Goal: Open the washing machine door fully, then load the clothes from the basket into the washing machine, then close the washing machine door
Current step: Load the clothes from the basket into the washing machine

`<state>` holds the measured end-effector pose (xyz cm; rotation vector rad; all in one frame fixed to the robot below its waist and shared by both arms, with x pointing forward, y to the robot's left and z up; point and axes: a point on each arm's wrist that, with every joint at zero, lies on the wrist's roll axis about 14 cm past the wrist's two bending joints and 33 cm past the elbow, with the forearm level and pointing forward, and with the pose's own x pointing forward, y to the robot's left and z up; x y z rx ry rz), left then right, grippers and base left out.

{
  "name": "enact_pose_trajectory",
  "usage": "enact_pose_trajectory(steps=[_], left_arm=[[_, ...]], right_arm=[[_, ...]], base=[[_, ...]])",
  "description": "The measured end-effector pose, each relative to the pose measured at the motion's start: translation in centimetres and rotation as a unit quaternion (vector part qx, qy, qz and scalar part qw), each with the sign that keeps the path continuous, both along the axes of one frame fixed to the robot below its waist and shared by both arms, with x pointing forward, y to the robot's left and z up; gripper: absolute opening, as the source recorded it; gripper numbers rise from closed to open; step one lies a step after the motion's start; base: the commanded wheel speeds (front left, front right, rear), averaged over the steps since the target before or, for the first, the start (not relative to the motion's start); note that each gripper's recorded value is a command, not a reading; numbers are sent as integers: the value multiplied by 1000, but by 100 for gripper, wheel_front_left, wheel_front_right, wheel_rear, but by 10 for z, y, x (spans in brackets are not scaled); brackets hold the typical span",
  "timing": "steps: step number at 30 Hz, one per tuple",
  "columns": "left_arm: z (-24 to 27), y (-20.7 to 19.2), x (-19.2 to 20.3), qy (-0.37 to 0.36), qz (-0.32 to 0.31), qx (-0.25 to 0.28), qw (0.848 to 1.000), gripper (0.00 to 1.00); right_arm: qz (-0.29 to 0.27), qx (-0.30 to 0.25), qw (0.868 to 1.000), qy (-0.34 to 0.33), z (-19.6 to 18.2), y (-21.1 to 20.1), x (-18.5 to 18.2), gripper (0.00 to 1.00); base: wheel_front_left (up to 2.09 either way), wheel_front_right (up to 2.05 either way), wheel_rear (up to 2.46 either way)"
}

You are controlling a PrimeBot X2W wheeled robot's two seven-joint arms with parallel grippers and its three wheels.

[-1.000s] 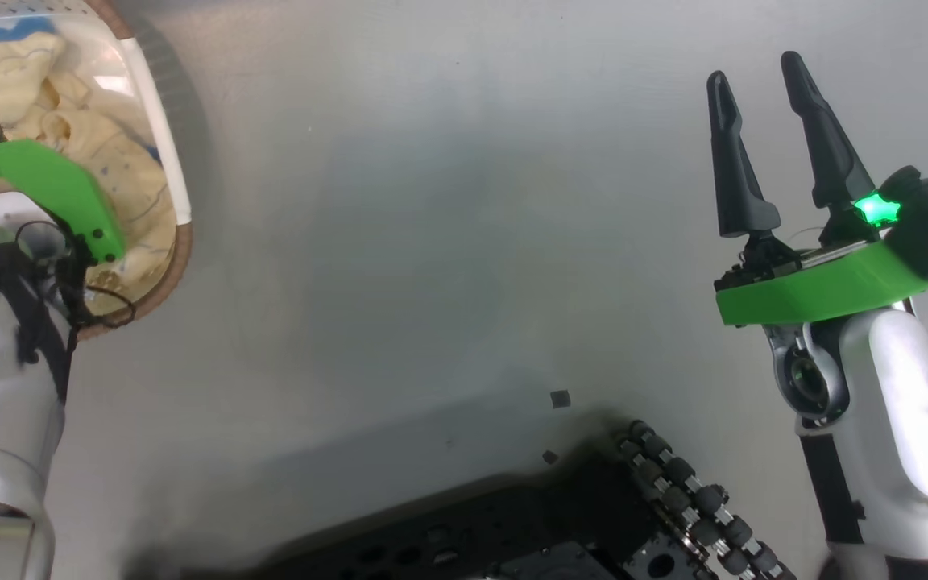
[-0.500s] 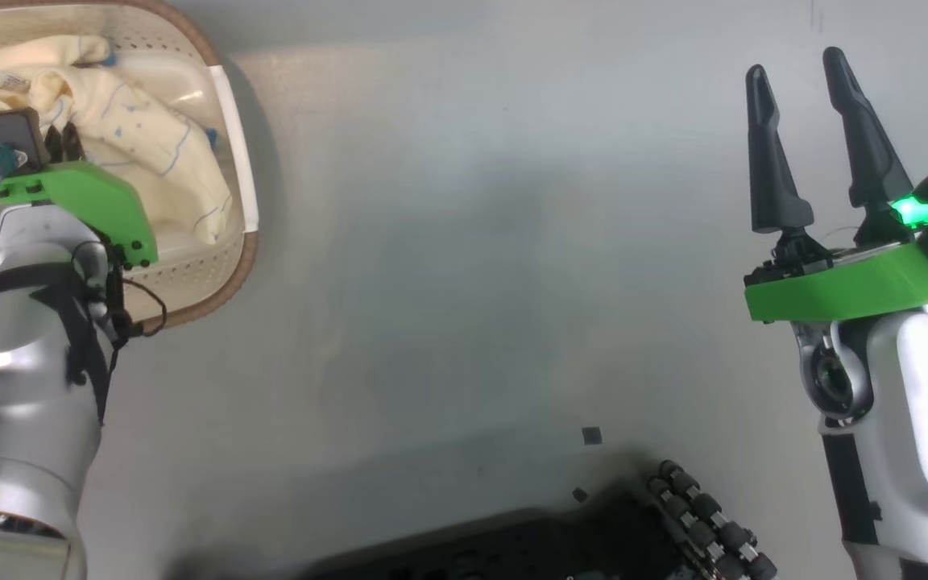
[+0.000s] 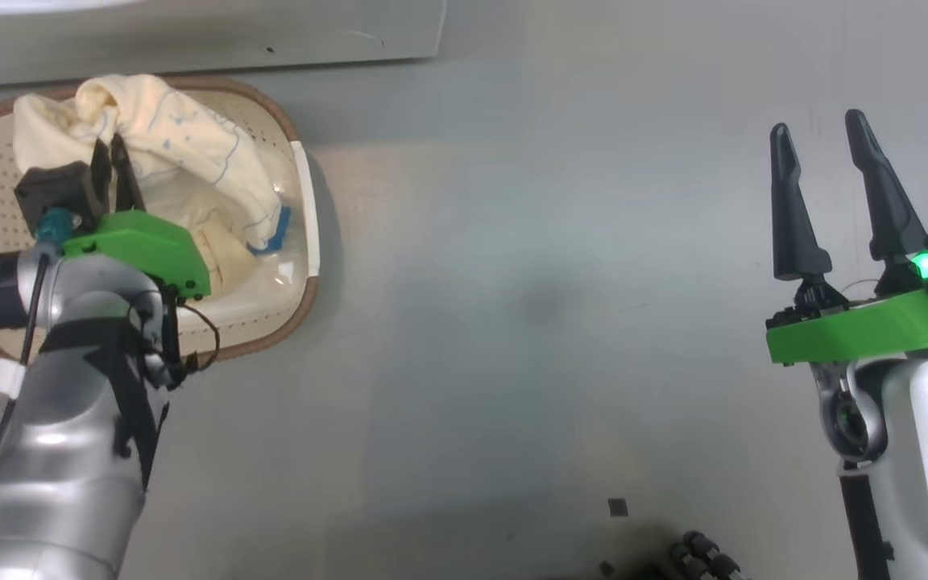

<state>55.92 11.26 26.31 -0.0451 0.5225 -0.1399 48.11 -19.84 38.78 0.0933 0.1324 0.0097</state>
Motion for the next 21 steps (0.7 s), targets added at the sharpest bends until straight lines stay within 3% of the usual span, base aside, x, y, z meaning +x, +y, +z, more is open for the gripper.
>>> enact_pose_trajectory(steps=[12,21], left_arm=[[106,23,-45,-124,33,-3,992,0],[157,35,-90,-178,47,-1,983,0]], right_arm=[[7,-3,999,-37,50,6,-31,100],[19,-7,998,-58,79,15,-58,100]], base=[[0,0,0],[0,0,0]])
